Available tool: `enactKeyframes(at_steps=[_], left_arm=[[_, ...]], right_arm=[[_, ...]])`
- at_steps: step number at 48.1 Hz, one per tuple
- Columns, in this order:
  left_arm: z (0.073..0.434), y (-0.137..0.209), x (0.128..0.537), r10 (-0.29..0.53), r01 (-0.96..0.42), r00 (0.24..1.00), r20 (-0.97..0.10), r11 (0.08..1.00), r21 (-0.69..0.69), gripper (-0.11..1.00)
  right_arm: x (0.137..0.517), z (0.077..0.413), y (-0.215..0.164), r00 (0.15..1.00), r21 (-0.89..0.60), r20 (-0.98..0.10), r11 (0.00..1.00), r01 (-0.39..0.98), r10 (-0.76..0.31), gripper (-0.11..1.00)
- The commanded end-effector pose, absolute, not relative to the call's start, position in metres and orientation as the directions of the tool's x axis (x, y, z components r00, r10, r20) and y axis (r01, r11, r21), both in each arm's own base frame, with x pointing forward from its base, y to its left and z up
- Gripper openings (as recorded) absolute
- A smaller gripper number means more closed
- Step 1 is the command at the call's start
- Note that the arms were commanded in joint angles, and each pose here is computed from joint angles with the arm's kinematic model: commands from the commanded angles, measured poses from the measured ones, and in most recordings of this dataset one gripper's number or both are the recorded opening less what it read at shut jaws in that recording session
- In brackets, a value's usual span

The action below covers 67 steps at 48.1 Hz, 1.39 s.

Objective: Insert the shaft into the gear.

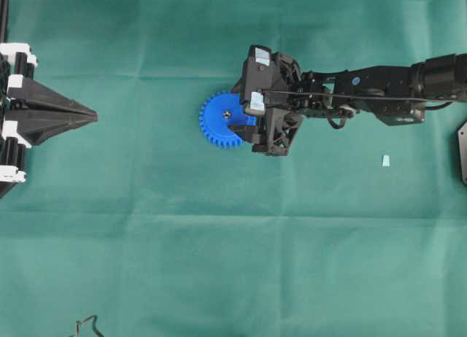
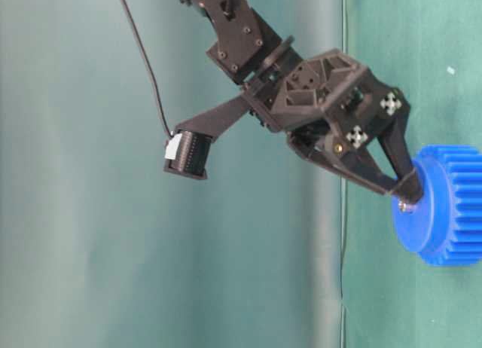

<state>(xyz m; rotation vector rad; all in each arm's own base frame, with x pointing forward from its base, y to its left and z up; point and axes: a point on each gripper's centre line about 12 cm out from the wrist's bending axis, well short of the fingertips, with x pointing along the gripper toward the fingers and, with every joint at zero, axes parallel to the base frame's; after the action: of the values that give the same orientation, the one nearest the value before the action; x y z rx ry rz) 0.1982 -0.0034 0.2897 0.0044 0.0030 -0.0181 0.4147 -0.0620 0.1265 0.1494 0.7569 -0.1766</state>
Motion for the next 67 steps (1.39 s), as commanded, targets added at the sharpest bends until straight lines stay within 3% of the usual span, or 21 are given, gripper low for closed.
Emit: enactKeyframes(at_steps=[1, 15, 28, 49, 67], left_arm=[[0.301, -0.003, 0.2, -0.017, 0.017, 1.0, 0.026, 1.0, 0.007, 0.0], [0.302, -0.003, 0.2, -0.017, 0.017, 0.999, 0.029, 1.0, 0.009, 0.0], [0.304, -0.003, 0.2, -0.017, 0.017, 0.999, 0.034, 1.0, 0.007, 0.0], [0.304, -0.003, 0.2, -0.017, 0.017, 0.999, 0.035, 1.0, 0.007, 0.0], [0.304, -0.003, 0.2, -0.017, 0.017, 0.999, 0.035, 1.0, 0.007, 0.0]], right_arm=[[0.419, 0.163, -0.06, 0.763, 0.08, -0.638, 0.976, 0.204, -0.107, 0.97], [0.391, 0.238, -0.056, 0.834, 0.064, -0.54, 0.982, 0.176, -0.114, 0.97], [0.338, 0.28, -0.048, 0.881, 0.05, -0.458, 0.985, 0.163, -0.122, 0.97], [0.224, 0.311, -0.031, 0.931, 0.054, -0.344, 0.987, 0.153, -0.125, 0.97], [0.183, 0.304, -0.025, 0.932, 0.054, -0.341, 0.987, 0.149, -0.122, 0.97]])
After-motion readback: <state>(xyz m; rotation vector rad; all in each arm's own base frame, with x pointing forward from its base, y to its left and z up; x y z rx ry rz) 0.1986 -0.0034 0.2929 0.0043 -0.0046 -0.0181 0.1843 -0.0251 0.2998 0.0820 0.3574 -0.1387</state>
